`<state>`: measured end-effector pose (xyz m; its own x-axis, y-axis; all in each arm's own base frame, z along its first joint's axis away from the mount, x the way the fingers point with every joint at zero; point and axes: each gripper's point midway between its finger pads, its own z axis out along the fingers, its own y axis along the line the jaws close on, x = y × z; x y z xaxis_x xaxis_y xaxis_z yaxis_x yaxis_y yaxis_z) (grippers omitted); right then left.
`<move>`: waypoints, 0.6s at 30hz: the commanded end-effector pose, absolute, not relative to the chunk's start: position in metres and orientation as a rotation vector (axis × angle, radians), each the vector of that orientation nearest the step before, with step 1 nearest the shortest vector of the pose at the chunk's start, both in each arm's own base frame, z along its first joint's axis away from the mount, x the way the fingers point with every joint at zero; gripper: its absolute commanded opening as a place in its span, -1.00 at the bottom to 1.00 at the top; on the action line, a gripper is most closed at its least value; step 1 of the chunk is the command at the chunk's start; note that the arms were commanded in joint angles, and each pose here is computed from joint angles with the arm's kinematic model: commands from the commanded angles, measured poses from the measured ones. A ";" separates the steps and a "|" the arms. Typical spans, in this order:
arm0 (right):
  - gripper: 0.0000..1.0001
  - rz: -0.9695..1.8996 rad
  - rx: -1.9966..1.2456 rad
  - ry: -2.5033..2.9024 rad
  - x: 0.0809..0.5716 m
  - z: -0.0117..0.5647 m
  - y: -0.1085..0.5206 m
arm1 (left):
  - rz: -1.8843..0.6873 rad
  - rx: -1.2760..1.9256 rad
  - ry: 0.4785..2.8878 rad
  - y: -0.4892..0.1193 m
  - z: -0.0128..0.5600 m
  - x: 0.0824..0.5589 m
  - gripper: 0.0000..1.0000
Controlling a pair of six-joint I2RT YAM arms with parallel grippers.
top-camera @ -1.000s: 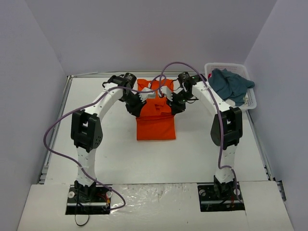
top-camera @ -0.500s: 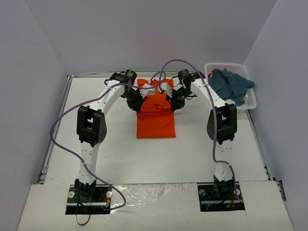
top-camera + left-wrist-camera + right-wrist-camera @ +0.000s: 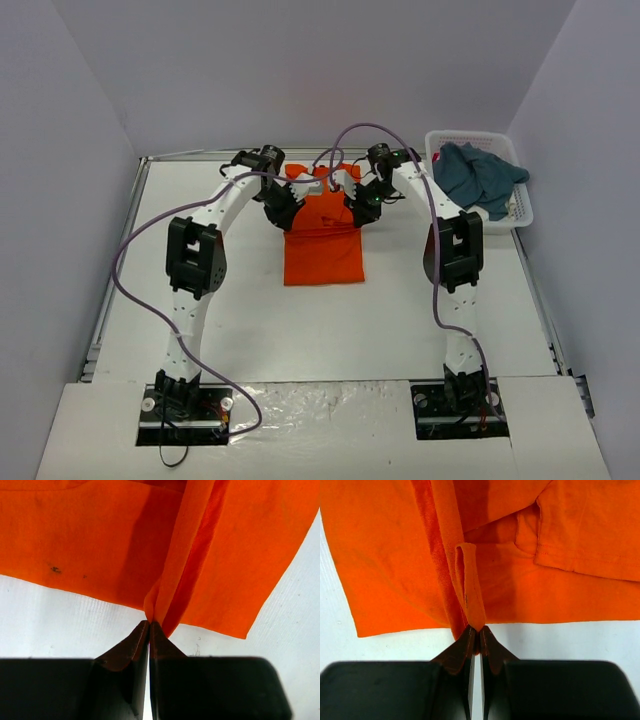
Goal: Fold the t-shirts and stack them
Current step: Fold the folded rectangular tshirt in 1/3 of the way
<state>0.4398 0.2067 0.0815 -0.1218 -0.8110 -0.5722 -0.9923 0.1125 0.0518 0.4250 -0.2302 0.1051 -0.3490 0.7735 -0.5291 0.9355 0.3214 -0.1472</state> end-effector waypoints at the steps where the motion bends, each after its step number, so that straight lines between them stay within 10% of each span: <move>1: -1.00 0.601 -1.698 2.111 0.442 0.071 0.194 | -0.582 1.599 2.083 -0.239 0.132 0.432 -0.95; 11: -0.88 0.562 -1.667 2.138 0.455 0.057 0.191 | -0.552 1.609 2.092 -0.237 0.121 0.441 -0.59; 18: -0.01 0.506 -1.609 2.164 0.473 0.052 0.189 | -0.486 1.613 2.078 -0.235 0.128 0.453 -0.42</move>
<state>0.4605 0.2044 0.0567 -0.1544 -0.8196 -0.5517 -0.9867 0.1571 0.0427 0.4445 -0.2239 0.0887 -0.3461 0.7948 -0.4984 0.9344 0.3395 -0.1075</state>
